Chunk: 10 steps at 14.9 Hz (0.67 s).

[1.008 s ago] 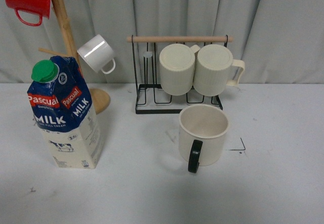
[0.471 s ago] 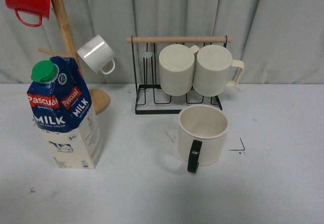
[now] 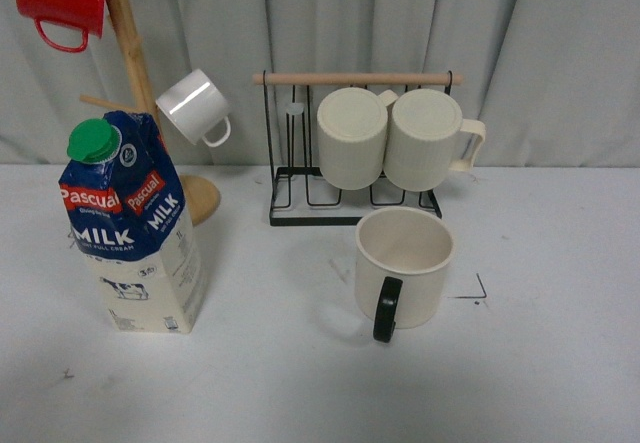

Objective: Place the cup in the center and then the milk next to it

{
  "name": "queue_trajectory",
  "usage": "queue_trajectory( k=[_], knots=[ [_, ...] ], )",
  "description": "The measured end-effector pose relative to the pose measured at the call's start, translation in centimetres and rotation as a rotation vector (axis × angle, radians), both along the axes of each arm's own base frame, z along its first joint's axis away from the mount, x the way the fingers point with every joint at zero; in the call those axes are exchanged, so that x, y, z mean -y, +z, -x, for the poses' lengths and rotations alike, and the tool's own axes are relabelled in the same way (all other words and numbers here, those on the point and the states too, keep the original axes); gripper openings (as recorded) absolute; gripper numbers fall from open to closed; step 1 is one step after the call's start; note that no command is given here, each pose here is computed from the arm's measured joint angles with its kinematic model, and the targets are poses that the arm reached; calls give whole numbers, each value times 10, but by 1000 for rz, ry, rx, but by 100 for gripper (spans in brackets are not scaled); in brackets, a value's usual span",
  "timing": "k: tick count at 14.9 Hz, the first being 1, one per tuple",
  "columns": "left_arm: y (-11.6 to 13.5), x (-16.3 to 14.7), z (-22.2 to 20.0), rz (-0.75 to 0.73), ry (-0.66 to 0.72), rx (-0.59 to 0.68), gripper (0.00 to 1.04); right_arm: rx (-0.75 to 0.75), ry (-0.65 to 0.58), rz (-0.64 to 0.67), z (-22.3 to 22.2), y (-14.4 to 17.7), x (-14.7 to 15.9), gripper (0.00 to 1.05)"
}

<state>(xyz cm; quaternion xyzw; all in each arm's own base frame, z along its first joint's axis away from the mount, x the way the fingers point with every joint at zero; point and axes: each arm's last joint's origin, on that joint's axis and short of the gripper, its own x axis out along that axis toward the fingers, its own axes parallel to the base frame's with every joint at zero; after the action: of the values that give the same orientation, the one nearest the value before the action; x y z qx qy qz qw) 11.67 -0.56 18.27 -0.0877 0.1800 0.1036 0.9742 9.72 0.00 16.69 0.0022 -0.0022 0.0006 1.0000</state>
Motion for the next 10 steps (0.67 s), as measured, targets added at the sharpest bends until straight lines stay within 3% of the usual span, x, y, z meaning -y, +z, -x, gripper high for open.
queue_trajectory(
  k=[1, 3, 6, 10],
  knots=[
    [18, 1, -20, 71, 50, 37, 98, 1, -2, 0, 0, 0, 0, 79],
    [47, 5, -66, 122, 26, 127, 98, -1, -1, 0, 0, 0, 0, 100],
    [51, 14, -139, 94, -81, 84, 98, 0, -1, 1, 0, 0, 0, 98],
    [51, 23, -189, 38, -189, 51, 98, 0, -1, 0, 0, 0, 0, 98]
  ],
)
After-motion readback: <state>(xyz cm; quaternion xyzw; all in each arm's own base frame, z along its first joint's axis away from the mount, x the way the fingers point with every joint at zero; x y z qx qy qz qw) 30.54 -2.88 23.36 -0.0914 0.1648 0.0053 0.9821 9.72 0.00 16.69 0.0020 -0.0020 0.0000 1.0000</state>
